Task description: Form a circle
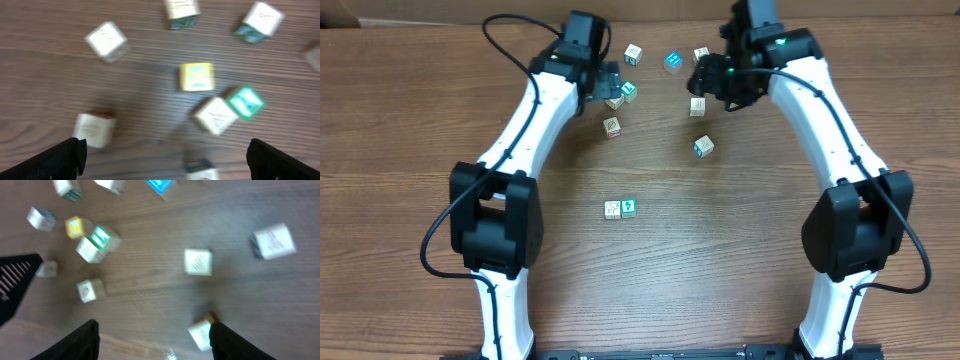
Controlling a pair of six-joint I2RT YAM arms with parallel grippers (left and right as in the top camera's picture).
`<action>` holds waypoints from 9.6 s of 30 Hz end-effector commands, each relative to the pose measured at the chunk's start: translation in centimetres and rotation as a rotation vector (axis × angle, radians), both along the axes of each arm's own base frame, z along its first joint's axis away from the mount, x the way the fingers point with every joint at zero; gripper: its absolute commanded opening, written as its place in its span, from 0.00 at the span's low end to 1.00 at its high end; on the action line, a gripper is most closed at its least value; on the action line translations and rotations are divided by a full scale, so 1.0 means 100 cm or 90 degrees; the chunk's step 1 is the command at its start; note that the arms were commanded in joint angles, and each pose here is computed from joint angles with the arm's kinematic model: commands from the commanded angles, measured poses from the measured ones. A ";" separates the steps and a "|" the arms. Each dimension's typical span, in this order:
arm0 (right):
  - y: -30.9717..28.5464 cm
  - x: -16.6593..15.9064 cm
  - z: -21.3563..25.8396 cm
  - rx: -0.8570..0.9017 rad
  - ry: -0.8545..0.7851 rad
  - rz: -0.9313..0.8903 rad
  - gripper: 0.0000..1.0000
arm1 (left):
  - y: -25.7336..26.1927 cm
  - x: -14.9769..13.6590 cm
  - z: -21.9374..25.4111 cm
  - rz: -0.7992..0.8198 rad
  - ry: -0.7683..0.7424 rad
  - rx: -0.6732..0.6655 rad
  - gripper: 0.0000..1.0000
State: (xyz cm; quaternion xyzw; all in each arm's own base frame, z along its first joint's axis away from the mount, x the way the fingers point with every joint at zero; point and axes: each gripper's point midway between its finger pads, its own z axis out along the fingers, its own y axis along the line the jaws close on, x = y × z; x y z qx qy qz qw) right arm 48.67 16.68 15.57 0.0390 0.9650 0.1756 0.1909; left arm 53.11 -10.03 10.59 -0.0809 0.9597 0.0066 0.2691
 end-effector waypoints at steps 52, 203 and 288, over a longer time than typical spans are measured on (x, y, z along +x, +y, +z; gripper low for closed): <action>0.120 0.078 -0.128 -0.053 -0.176 -0.025 0.63 | 0.124 -0.008 -0.005 0.143 0.059 -0.115 0.99; 0.079 0.043 -0.070 -0.189 -0.143 0.023 0.12 | 0.124 -0.008 -0.005 0.143 0.059 -0.115 1.00; 0.030 -0.162 -0.076 -0.174 0.198 -0.068 0.08 | 0.124 -0.008 -0.005 0.143 0.059 -0.115 1.00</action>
